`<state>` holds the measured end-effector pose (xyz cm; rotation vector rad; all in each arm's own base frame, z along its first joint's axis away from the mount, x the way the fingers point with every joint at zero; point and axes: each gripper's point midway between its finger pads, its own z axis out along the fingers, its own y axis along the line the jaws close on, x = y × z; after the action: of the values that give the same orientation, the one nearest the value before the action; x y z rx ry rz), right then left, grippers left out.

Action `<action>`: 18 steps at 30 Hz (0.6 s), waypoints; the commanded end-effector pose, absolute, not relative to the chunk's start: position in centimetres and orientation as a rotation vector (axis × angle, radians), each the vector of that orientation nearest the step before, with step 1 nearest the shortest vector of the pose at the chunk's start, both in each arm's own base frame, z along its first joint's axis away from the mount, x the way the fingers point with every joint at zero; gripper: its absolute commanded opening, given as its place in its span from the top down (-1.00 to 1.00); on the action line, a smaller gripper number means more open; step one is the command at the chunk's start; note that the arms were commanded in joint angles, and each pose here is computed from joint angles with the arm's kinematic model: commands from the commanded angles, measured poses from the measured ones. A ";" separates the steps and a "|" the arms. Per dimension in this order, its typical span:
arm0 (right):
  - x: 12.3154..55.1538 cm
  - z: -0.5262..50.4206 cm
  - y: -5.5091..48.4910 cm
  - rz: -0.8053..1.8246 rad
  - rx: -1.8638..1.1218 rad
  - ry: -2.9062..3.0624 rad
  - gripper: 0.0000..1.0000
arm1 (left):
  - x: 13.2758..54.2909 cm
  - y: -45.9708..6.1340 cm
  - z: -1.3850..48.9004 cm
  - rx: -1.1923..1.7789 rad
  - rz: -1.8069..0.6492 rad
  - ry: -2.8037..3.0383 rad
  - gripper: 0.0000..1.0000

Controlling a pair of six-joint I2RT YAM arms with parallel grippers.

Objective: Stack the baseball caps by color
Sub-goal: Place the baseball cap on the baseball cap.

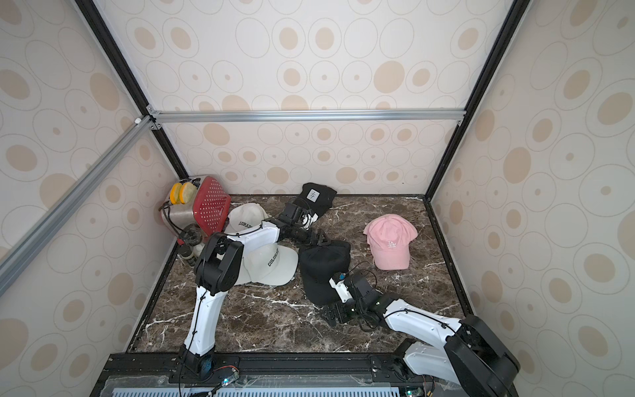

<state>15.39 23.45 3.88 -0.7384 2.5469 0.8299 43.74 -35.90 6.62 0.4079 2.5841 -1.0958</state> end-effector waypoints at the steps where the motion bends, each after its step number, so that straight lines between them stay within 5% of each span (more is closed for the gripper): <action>1: 16.2 4.9 24.7 0.854 -0.767 2.492 -0.99 | 43.5 -37.0 7.1 0.466 -1.127 2.565 -0.98; 8: 16.3 4.6 24.2 0.815 -0.748 2.518 -0.98 | 43.7 -37.0 7.1 0.496 -1.081 2.574 -0.98; 18: 16.2 4.7 23.9 0.808 -0.734 2.520 -0.99 | 47.1 -34.3 13.9 0.560 -0.868 2.459 -0.98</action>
<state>16.00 23.75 4.07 -0.7341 2.5421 0.8123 46.35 -35.67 11.29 0.5135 2.4979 -0.9673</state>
